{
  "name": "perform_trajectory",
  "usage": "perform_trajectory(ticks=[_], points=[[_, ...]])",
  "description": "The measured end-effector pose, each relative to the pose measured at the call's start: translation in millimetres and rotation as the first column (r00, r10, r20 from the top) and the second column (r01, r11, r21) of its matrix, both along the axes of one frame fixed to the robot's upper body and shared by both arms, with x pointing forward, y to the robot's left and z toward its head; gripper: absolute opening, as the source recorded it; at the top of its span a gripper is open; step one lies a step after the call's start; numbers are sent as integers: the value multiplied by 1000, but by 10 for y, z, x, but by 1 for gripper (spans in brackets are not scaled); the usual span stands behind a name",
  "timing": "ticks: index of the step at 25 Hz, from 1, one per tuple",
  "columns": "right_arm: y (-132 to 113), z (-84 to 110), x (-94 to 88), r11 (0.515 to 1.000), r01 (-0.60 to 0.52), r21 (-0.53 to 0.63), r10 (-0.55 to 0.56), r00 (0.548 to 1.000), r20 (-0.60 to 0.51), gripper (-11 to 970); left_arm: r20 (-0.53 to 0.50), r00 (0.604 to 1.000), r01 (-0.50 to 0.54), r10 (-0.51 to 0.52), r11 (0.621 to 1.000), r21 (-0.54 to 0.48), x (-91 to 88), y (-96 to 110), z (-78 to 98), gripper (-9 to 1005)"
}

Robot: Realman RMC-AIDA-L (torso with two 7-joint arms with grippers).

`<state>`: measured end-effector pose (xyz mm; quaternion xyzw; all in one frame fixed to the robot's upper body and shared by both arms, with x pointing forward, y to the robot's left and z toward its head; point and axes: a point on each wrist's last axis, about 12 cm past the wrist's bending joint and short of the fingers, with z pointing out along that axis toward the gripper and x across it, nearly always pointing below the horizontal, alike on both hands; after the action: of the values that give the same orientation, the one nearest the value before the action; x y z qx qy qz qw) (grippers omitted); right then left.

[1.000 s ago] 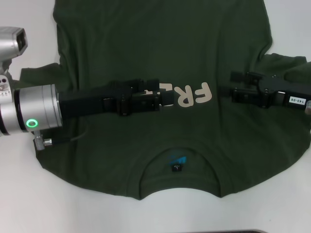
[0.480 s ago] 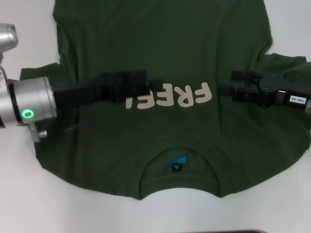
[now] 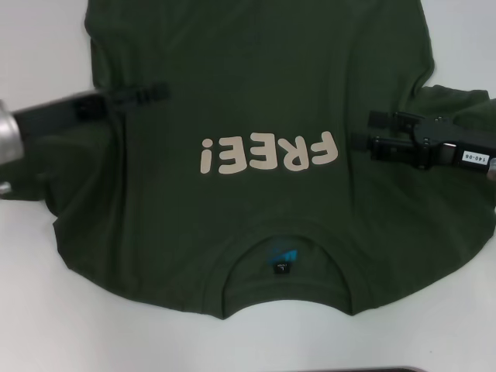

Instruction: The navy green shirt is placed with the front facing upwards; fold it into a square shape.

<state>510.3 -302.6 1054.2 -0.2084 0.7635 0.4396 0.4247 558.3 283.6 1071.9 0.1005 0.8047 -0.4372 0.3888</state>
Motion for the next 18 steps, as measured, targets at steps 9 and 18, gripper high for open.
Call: perform_trajectory(ticks=[9, 18], points=[[-14, -2, -3, 1000, 8, 5, -8, 1000, -12, 914, -14, 993, -115, 117, 989, 92, 38, 326, 15, 871], [-38, -1, -9, 1000, 18, 9, -18, 1000, -21, 915, -48, 978, -192, 201, 971, 144, 15, 579, 78, 872]])
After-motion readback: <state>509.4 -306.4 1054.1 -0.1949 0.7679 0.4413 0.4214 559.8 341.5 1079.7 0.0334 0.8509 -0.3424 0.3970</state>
